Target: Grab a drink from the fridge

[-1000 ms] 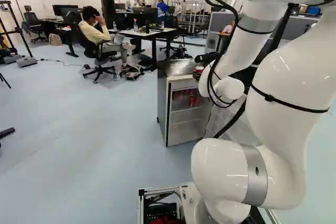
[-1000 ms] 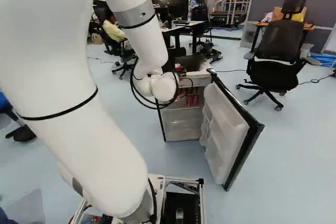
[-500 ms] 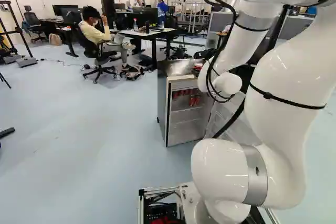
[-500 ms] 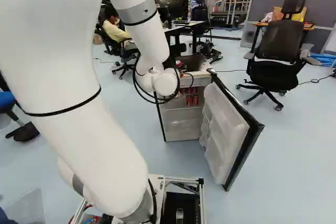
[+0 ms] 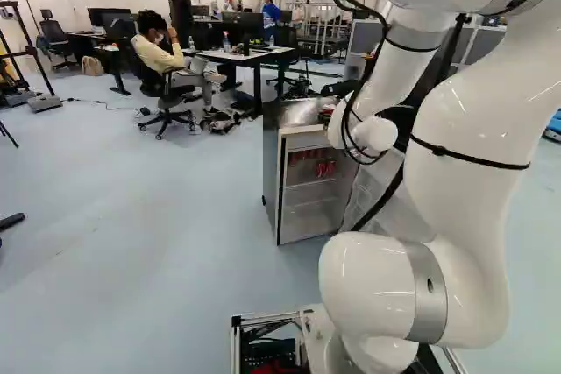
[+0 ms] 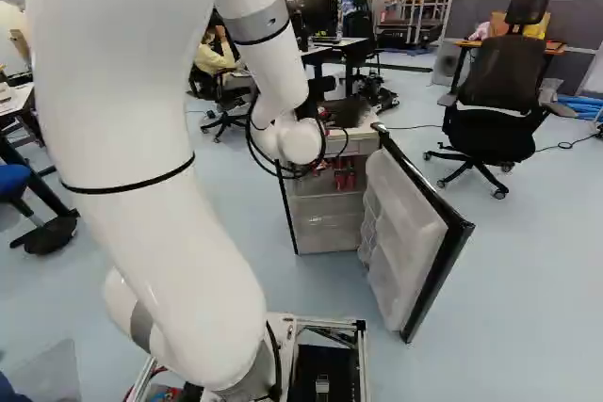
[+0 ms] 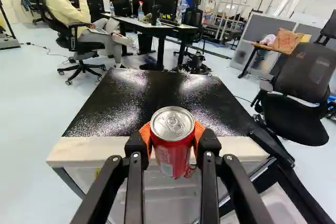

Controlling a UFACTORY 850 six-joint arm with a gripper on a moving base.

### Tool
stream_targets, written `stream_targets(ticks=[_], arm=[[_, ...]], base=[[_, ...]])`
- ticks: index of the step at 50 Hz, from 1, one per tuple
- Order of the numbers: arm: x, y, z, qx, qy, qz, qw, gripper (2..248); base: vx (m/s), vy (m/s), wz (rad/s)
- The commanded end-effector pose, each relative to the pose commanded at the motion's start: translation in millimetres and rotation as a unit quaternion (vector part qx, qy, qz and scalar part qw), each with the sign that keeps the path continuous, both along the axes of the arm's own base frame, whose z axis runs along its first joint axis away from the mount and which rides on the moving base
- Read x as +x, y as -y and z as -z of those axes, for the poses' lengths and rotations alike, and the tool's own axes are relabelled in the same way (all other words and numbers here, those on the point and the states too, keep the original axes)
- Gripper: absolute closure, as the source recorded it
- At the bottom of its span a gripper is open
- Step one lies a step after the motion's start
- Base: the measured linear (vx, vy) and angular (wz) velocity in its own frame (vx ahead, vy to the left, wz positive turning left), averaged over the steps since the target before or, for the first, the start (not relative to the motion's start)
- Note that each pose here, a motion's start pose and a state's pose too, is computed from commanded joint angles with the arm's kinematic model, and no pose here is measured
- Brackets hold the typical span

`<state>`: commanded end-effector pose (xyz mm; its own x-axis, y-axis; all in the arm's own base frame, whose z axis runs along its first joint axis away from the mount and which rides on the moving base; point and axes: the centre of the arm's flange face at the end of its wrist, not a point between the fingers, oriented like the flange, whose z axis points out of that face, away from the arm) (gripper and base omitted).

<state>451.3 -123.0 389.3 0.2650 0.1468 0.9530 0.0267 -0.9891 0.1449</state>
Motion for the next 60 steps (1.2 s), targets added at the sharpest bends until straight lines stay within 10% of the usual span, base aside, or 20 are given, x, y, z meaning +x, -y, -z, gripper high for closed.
stream_targets(ticks=[60], arm=[[64, 0.9, 8.2, -0.005, -0.007, -0.016, 0.9998, 151]], base=[[0.0, 0.0, 0.0]])
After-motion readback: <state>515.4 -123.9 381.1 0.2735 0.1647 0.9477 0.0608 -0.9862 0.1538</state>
